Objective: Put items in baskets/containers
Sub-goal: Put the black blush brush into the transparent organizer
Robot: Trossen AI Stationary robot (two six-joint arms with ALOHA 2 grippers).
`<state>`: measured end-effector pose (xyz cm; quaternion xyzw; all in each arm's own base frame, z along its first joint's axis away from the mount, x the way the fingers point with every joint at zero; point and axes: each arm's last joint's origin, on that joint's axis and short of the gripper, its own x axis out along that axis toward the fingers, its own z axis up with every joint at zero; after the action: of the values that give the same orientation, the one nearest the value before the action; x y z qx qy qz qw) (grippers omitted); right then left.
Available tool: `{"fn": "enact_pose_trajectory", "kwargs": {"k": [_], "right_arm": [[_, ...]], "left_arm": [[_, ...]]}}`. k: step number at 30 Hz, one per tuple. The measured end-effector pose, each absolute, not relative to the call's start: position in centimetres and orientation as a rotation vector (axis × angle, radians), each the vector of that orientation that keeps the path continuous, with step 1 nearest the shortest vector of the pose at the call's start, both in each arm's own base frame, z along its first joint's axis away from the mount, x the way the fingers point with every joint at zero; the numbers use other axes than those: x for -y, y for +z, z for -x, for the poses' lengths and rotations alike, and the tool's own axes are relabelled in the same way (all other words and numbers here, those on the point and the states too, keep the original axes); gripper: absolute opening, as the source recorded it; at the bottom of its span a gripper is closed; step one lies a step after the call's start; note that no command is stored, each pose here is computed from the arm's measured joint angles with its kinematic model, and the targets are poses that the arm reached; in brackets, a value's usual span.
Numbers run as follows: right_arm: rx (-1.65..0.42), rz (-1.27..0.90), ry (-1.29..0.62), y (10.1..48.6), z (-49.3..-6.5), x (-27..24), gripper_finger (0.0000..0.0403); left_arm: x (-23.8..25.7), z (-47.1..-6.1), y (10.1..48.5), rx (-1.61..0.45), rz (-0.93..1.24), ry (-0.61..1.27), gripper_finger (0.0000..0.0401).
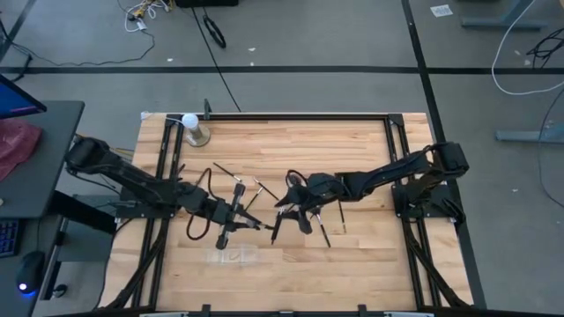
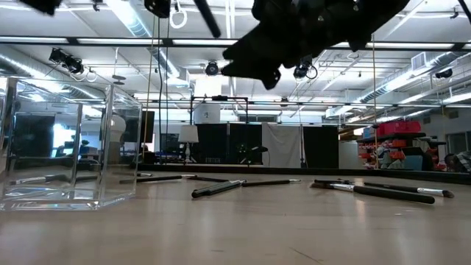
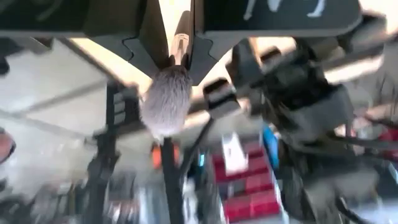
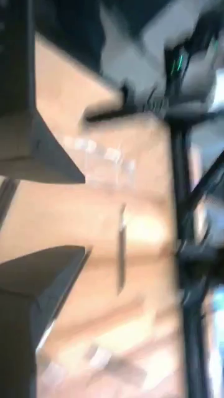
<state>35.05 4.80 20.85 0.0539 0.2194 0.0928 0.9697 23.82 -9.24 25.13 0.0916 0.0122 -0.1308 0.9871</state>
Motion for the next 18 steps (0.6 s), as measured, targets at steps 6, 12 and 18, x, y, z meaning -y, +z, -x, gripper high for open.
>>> {"fn": "enact_pose_trajectory", "kwargs": {"k": [6,12,18], "right_arm": [[-0.491,-0.044,0.086,20.1,-34.9,-5.3,0.0204],[-0.493,0.023,0.080,19.7,-34.8,-6.5,0.0198],[-0.460,0.083,0.126,20.0,-34.7,-7.6,0.0183]], "left_arm": [[12.3,-23.0,29.4,-0.341,-0.181,-0.093,0.0040],[15.3,-19.8,31.6,-0.464,0.079,0.064,0.0040],[17.6,-16.1,30.8,-0.526,0.407,0.156,0.0040]]}}
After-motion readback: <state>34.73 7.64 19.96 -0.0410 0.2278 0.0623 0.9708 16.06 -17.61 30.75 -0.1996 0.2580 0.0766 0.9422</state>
